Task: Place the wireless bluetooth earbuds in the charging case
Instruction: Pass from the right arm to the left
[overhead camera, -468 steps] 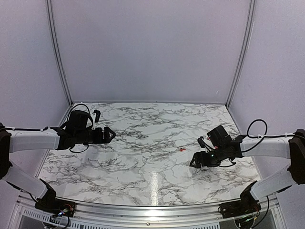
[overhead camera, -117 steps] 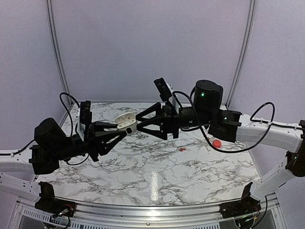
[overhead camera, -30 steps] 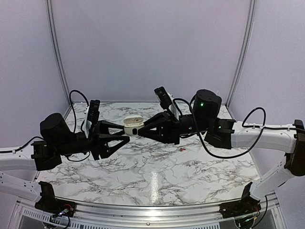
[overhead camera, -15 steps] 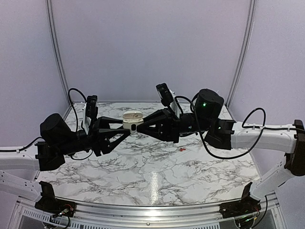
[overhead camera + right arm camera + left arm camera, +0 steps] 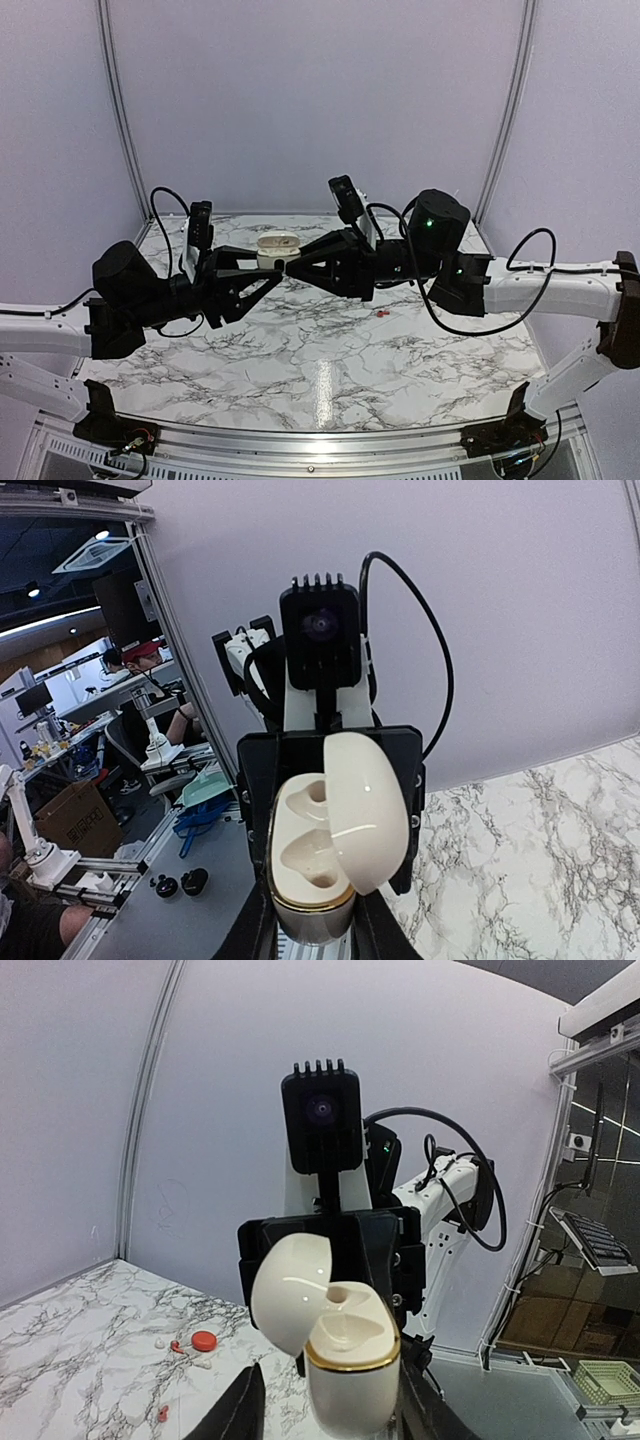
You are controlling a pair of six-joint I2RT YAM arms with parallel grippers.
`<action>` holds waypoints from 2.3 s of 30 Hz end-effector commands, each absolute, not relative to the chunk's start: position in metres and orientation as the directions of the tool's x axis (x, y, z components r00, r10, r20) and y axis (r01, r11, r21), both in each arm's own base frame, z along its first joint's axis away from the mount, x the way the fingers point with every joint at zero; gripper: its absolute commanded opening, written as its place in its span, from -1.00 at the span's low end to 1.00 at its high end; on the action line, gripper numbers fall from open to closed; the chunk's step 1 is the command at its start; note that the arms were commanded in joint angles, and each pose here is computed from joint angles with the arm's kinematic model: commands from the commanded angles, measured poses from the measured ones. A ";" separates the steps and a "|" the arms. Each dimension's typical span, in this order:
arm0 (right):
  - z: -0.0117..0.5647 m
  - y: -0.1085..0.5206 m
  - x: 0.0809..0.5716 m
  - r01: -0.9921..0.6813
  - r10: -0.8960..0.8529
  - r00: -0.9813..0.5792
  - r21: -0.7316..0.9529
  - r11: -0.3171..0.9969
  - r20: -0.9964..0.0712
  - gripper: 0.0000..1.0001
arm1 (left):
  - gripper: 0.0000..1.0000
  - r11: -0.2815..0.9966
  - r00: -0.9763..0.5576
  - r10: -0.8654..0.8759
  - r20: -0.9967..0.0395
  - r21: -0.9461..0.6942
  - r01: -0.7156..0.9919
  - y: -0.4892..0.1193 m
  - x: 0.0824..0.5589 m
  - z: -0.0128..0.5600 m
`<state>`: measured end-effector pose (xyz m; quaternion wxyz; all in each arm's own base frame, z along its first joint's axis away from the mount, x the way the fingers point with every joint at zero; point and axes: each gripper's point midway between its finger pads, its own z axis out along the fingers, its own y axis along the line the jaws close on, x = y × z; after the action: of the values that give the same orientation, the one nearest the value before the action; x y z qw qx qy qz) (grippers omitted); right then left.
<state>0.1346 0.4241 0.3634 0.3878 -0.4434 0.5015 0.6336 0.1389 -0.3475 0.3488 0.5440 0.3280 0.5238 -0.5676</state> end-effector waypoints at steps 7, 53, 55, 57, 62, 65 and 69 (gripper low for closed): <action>0.371 0.424 0.133 -0.942 0.073 -0.291 0.272 -0.198 -0.954 -0.83 | -0.09 0.137 -0.158 -0.353 -0.922 -0.218 0.966 -0.343 0.138 0.372; 0.370 0.424 0.132 -0.944 0.075 -0.289 0.271 -0.187 -0.954 -0.84 | -0.42 0.146 -0.145 -0.375 -0.915 -0.213 0.966 -0.338 0.139 0.374; 0.371 0.423 0.133 -0.946 0.080 -0.288 0.270 -0.181 -0.954 -0.84 | -0.40 0.146 -0.147 -0.372 -0.917 -0.214 0.966 -0.339 0.139 0.372; 0.372 0.423 0.132 -0.946 0.081 -0.288 0.270 -0.183 -0.954 -0.84 | -0.26 0.137 -0.155 -0.366 -0.918 -0.217 0.967 -0.341 0.138 0.371; 0.373 0.422 0.132 -0.944 0.083 -0.292 0.273 -0.186 -0.953 -0.84 | -0.16 0.127 -0.166 -0.357 -0.919 -0.224 0.966 -0.343 0.137 0.368; 0.374 0.421 0.132 -0.946 0.089 -0.287 0.268 -0.183 -0.954 -0.83 | -0.16 0.125 -0.168 -0.357 -0.919 -0.225 0.966 -0.343 0.137 0.368; 0.375 0.421 0.132 -0.947 0.091 -0.285 0.266 -0.179 -0.954 -0.83 | -0.14 0.121 -0.172 -0.351 -0.921 -0.226 0.967 -0.345 0.137 0.366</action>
<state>0.1367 0.4257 0.3593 0.3920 -0.4363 0.5096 0.6295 0.1408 -0.3450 0.3613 0.5618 0.3107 0.5060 -0.5760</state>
